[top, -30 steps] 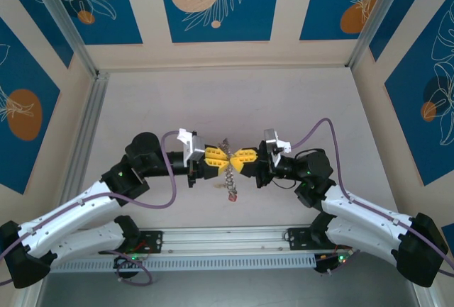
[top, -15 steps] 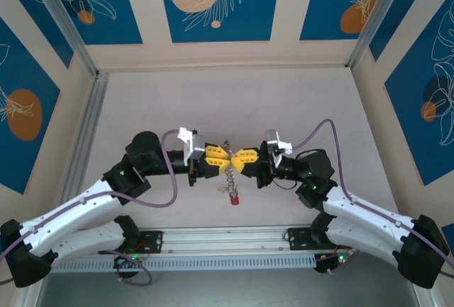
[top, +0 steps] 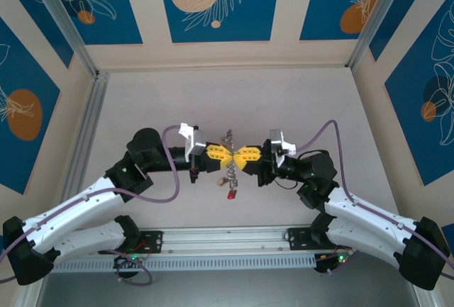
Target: Put the keys on the keyring
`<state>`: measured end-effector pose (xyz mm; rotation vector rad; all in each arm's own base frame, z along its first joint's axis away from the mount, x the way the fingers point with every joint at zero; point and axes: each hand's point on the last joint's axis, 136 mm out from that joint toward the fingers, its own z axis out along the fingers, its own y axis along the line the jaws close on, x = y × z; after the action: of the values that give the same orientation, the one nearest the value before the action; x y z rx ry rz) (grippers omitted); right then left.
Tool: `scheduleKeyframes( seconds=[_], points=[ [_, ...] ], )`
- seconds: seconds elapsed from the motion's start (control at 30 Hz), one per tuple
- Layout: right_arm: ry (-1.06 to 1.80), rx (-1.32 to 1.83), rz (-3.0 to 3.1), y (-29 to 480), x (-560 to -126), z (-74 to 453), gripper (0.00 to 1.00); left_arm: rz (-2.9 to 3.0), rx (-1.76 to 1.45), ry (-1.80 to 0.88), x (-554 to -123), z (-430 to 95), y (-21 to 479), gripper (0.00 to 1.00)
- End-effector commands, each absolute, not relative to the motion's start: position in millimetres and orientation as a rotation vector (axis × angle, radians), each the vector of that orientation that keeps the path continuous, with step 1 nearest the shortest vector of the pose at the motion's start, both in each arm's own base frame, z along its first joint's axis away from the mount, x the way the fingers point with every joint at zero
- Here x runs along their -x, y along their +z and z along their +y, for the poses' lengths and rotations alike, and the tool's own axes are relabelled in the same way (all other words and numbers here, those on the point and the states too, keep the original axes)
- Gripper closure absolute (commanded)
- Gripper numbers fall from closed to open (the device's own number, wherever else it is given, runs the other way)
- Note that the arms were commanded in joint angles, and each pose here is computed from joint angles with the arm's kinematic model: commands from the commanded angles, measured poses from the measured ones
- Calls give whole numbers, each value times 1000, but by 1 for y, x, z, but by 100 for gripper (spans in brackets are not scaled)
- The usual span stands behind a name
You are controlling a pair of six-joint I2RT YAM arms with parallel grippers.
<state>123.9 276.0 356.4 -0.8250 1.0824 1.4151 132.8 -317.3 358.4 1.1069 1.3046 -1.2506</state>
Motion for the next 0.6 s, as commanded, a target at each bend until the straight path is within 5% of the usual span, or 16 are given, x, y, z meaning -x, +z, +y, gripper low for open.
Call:
scheduleKeyframes(
  seconds=[0.0,0.23,0.57],
  points=[
    [1509,1016,1018,351,-84,286,100,1302,-1000,-1156,-164,-321,376,100],
    [1446,1039,1094,340,-88,289,100,1423,-1043,-1054,-170,-315,363,100],
    [1363,1049,1202,327,-98,290,87,1549,-1130,-950,-169,-304,343,100]
  ],
)
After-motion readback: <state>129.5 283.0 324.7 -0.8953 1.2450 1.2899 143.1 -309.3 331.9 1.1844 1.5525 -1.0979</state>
